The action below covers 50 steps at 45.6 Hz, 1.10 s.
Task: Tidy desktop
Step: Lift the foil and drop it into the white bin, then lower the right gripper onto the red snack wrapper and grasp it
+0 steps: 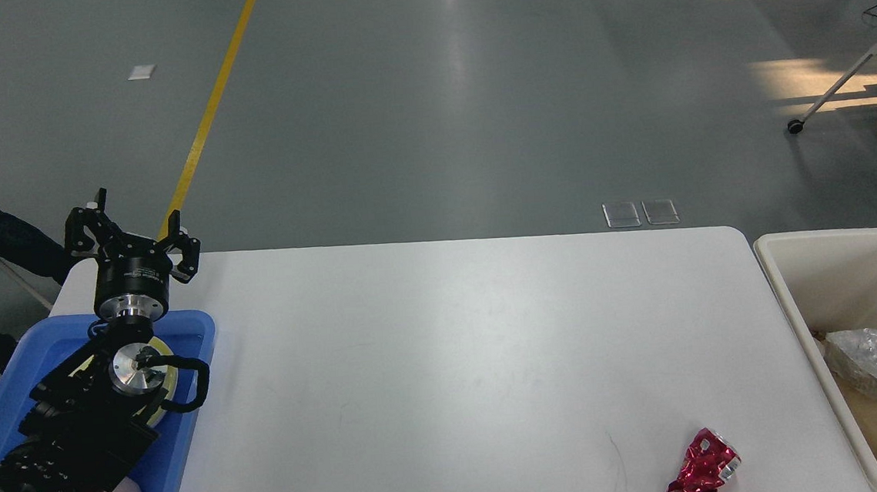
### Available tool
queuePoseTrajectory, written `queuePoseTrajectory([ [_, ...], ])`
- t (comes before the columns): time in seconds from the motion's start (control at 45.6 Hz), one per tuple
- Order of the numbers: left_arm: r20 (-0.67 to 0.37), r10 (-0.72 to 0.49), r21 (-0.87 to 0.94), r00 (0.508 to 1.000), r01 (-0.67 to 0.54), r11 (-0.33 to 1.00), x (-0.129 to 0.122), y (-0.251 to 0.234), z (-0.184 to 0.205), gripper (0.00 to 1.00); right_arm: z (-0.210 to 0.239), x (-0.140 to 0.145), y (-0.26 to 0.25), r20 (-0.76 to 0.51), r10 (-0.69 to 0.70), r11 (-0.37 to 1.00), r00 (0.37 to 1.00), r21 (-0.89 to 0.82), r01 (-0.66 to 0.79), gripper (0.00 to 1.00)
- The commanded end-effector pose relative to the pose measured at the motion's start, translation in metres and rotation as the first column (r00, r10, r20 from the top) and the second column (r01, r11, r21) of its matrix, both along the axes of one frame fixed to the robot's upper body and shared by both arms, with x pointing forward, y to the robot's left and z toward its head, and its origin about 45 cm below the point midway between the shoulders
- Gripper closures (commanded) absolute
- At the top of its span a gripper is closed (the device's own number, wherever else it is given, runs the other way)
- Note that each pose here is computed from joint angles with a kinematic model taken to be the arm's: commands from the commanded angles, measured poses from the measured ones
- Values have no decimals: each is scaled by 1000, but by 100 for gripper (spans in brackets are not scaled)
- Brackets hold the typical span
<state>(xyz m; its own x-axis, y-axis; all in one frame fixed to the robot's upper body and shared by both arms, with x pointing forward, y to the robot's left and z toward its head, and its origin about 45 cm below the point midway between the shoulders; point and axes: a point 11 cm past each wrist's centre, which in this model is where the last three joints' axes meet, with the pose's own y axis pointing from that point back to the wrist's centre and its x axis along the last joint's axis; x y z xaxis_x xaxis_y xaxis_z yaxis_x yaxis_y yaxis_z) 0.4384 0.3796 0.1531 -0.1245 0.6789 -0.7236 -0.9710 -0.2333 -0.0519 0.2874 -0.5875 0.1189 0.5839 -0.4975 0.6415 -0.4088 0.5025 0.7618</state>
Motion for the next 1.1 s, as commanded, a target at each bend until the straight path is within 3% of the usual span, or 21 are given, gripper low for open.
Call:
queuePoseTrajectory([
  [0.0, 0, -1, 1, 1000, 1, 1000, 0, 0, 0, 4, 26, 55, 35, 46, 92, 995, 995, 24, -93, 0],
  [0.175, 0, 0, 0, 1000, 0, 1000, 0, 0, 0, 4, 66, 119, 108, 0, 293, 955, 956, 52, -292, 0],
  [0.307, 0, 0, 0, 1000, 0, 1000, 0, 0, 0, 4, 92, 135, 167, -33, 407, 908, 913, 123, -400, 0],
  [0.526, 0, 0, 0, 1000, 0, 1000, 0, 0, 0, 4, 142, 126, 241, -219, 563, 816, 797, 301, -494, 0],
  [0.745, 1, -1, -1, 1000, 1, 1000, 0, 0, 0, 4, 204, 93, 277, -451, 636, 766, 626, 465, -444, 0],
  [0.899, 0, 1, 1, 1000, -1, 1000, 0, 1, 0, 4, 241, 81, 296, -459, 659, 751, 596, 440, -492, 0],
  [1.074, 0, 0, 0, 1000, 0, 1000, 0, 0, 0, 4, 230, 76, 294, -476, 658, 752, 584, 457, -474, 0],
])
